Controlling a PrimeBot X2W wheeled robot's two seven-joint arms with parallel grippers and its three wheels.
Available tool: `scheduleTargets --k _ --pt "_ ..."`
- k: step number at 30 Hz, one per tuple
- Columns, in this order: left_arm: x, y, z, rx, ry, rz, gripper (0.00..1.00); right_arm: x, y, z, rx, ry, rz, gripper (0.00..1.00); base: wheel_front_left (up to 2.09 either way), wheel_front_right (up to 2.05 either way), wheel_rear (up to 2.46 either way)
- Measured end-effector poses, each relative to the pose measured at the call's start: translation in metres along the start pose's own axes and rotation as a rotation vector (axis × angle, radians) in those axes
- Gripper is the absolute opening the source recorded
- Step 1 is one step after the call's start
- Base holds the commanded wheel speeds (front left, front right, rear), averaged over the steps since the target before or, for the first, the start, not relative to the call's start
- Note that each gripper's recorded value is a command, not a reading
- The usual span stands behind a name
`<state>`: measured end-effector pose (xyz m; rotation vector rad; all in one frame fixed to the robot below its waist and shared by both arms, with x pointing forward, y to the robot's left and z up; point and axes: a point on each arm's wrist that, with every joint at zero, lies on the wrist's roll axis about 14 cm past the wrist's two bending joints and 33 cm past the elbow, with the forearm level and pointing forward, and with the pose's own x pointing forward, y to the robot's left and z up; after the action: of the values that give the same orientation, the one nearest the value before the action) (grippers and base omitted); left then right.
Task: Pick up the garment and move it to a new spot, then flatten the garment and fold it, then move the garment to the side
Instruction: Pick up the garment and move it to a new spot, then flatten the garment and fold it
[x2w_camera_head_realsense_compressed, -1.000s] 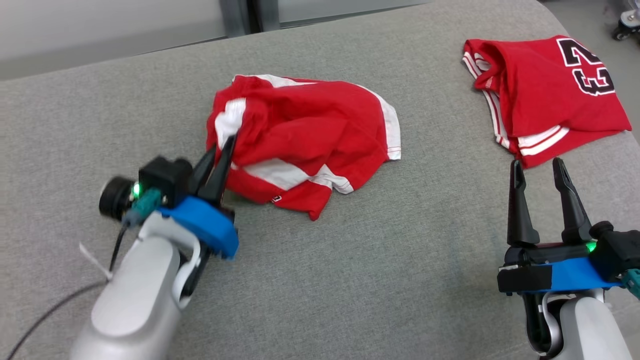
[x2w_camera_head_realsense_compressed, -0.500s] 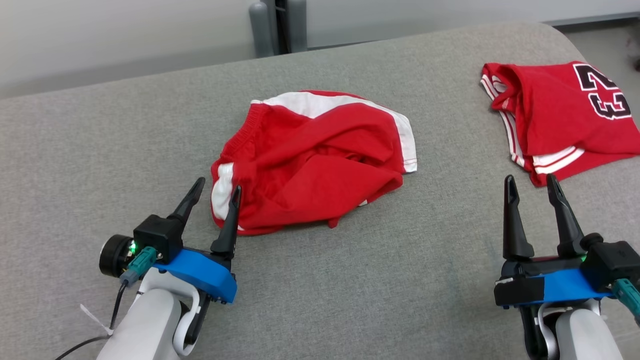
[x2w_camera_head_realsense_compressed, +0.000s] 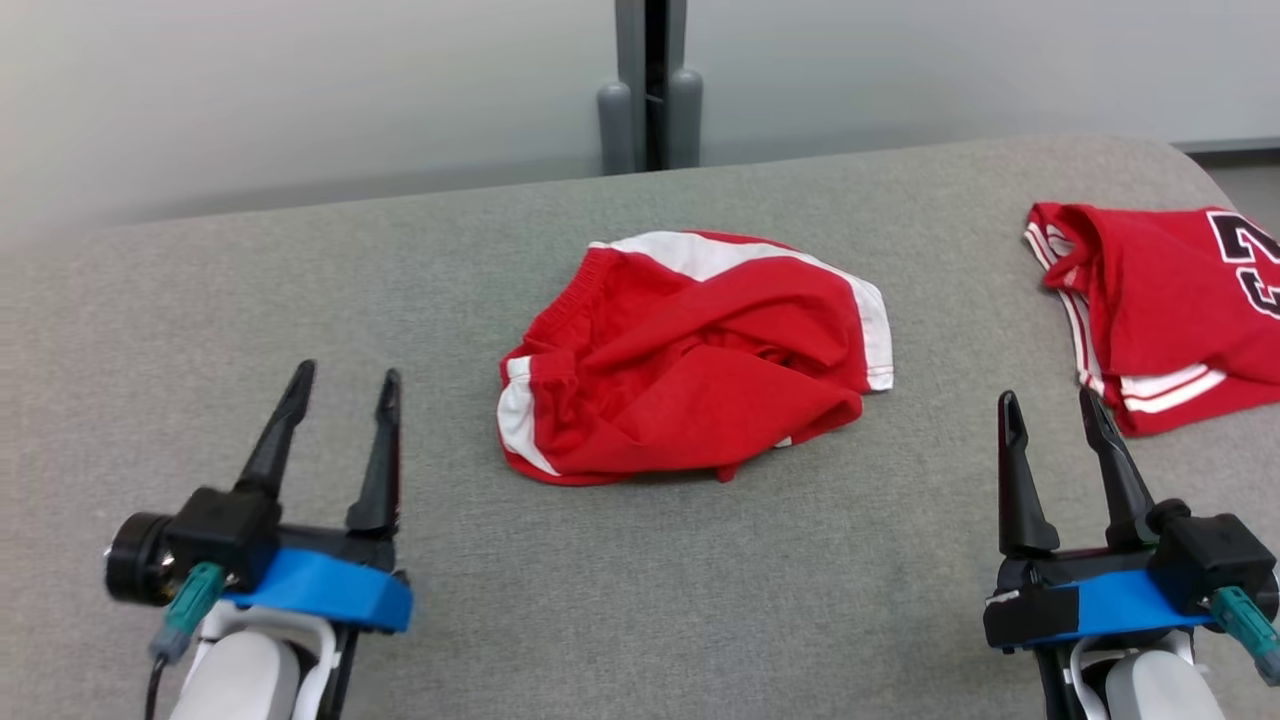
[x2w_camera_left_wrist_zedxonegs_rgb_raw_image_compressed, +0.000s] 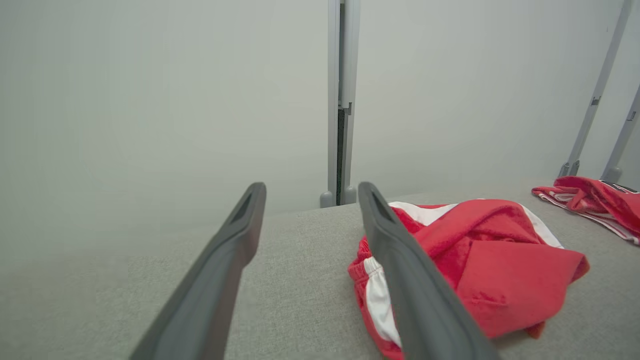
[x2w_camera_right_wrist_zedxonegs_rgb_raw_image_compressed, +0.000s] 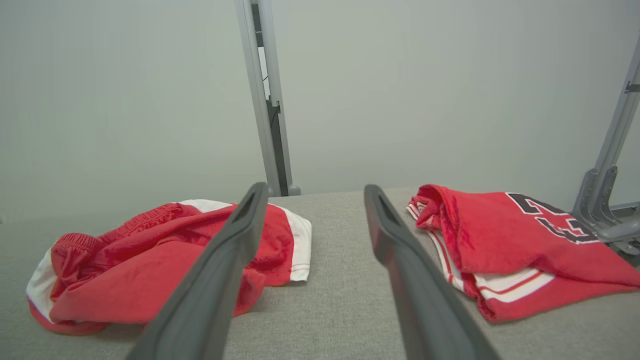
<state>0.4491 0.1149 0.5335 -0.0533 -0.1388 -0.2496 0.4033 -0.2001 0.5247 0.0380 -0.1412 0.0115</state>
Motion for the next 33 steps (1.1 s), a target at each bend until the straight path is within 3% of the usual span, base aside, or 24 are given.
scheduleTargets --k 12,33 --pt "-0.062 0.050 -0.005 0.041 0.036 0.175 1.00 -0.014 0.010 -0.004 0.004 0.019 0.027 1.00 0.00 0.00 0.00" --pt "-0.078 0.058 -0.014 0.042 0.062 0.204 1.00 -0.022 0.015 -0.015 0.018 0.055 0.039 1.00 0.00 0.00 0.00"
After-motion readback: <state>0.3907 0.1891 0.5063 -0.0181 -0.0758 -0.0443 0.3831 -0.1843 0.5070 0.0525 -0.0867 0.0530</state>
